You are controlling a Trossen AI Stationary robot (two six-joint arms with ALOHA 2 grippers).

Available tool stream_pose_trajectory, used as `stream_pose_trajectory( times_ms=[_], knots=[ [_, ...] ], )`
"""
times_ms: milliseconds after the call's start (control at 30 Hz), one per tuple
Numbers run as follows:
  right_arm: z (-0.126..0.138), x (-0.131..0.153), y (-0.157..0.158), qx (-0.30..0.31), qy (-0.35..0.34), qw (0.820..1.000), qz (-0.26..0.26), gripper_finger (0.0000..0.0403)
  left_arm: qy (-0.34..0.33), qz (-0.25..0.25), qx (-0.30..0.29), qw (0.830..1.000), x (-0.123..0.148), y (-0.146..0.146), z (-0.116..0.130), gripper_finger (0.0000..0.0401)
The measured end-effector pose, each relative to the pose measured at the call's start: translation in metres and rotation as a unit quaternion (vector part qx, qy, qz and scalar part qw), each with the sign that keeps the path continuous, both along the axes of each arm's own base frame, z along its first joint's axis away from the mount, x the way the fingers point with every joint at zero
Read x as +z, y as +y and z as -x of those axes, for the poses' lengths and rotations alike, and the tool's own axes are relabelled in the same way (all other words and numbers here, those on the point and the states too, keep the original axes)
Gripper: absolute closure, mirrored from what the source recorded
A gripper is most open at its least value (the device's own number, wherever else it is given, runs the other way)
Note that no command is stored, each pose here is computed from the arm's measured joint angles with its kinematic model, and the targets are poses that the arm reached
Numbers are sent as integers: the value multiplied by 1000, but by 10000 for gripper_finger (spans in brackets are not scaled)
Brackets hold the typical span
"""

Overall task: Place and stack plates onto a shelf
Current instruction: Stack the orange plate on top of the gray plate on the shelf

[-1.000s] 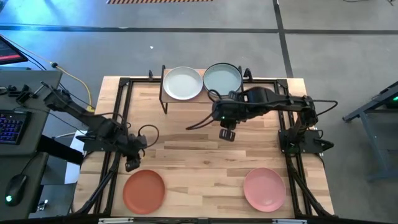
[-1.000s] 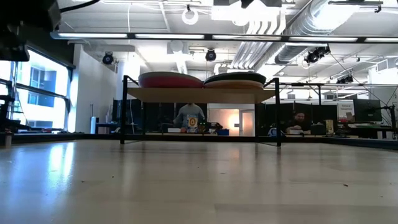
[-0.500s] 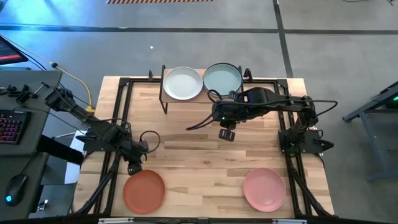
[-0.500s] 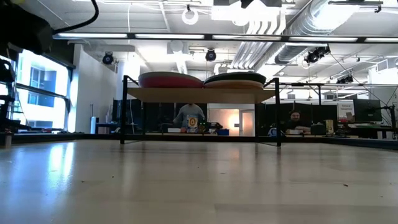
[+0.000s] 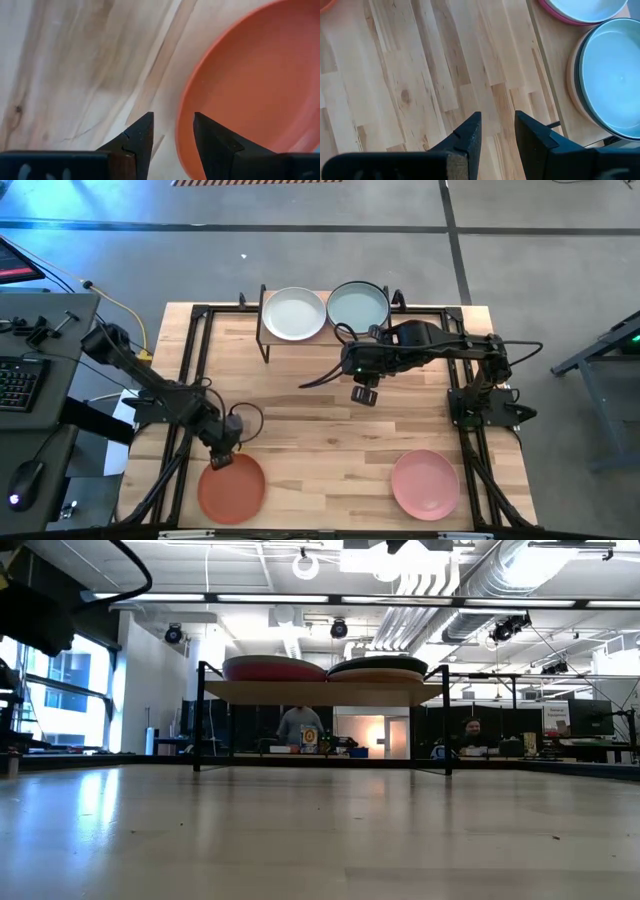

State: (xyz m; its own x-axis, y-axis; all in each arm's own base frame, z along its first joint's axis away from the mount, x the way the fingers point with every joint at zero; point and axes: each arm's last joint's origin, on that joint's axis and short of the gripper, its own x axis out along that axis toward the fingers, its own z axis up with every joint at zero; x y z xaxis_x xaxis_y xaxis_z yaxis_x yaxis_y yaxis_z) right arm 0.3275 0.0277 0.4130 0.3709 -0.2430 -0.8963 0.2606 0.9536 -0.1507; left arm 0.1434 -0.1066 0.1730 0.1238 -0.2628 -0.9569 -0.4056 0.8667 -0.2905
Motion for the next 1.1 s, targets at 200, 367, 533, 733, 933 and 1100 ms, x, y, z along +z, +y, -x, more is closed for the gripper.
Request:
stream_pose_trajectory(
  times_ms=[200,367,533,733,933,1100],
  knots=[
    [0,0,0,0,0,1000,0,306,5,0,-10,1000,-7,-9,-2,272],
    [0,0,0,1,0,1000,0,306,25,-16,-13,999,-16,-13,-3,272],
    [0,0,0,1,0,1000,0,306,39,-31,-20,999,-25,-16,-6,272],
    [0,0,0,2,1,1000,7,306,61,-46,-20,997,-35,-18,-9,275],
    [0,0,-1,6,2,1000,13,306,63,-43,-21,997,-37,-19,-10,325],
    [0,0,-1,5,2,1000,25,306,55,-35,-23,998,-32,-21,-13,384]
  ],
)
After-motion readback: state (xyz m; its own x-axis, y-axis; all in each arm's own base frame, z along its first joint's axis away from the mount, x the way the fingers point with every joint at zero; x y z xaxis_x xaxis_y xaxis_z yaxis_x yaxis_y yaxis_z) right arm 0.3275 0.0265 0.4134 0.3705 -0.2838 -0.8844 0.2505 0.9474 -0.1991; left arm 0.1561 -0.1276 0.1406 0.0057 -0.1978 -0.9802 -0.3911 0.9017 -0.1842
